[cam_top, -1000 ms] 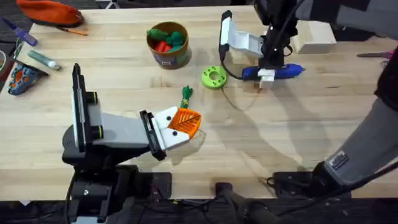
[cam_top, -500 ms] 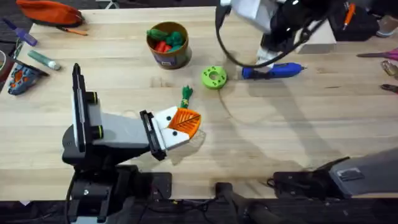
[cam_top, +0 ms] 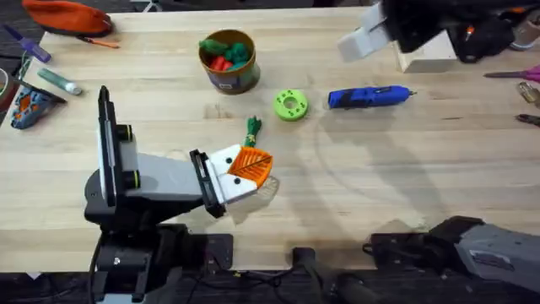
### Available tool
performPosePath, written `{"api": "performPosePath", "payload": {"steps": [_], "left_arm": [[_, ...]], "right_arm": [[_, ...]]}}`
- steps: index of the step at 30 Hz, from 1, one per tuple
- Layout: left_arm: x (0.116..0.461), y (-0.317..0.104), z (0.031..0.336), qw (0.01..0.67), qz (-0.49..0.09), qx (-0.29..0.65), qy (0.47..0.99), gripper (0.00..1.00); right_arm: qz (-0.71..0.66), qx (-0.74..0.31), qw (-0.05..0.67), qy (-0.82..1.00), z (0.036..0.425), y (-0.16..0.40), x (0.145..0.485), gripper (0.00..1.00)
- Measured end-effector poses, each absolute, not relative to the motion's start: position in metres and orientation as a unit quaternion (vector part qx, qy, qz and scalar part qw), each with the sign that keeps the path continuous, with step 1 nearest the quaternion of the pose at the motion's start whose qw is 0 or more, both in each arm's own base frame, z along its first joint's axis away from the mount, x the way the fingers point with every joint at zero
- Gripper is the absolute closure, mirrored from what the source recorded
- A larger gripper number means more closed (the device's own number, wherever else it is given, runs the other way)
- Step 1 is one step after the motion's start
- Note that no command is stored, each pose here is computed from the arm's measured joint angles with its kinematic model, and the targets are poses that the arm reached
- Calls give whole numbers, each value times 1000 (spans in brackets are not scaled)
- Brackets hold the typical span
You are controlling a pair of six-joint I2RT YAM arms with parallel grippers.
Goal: Pick up the gripper from the table and insert it into the empty holder that is missing its gripper. Then pick up a screw, insert it into the mounting hole, and use the screwdriver to tighten it. Finally, clean up the table by picking up the vegetable and placing it into the bucket.
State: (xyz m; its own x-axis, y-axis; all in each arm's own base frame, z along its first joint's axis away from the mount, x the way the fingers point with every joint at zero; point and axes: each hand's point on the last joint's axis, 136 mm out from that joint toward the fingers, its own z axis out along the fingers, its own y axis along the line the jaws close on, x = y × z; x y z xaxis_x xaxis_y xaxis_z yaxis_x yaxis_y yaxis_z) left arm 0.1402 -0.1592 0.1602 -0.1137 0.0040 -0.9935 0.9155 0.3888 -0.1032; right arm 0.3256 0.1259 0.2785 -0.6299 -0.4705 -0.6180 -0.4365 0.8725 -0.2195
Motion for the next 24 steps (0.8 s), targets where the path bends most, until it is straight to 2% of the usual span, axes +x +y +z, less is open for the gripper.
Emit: {"api": "performPosePath", "payload": {"steps": [7, 12, 24], "left_arm": [[140, -159, 160, 554, -411, 369, 623, 992], [140, -159, 160, 554, -411, 369, 623, 992], [140, -159, 160, 554, -411, 369, 623, 992]], "right_arm": [[10, -157, 341, 927, 294, 105, 282, 10], [22, -132, 352, 926, 301, 99, 269, 10], [39, -80, 343, 935, 254, 85, 240, 11]]}}
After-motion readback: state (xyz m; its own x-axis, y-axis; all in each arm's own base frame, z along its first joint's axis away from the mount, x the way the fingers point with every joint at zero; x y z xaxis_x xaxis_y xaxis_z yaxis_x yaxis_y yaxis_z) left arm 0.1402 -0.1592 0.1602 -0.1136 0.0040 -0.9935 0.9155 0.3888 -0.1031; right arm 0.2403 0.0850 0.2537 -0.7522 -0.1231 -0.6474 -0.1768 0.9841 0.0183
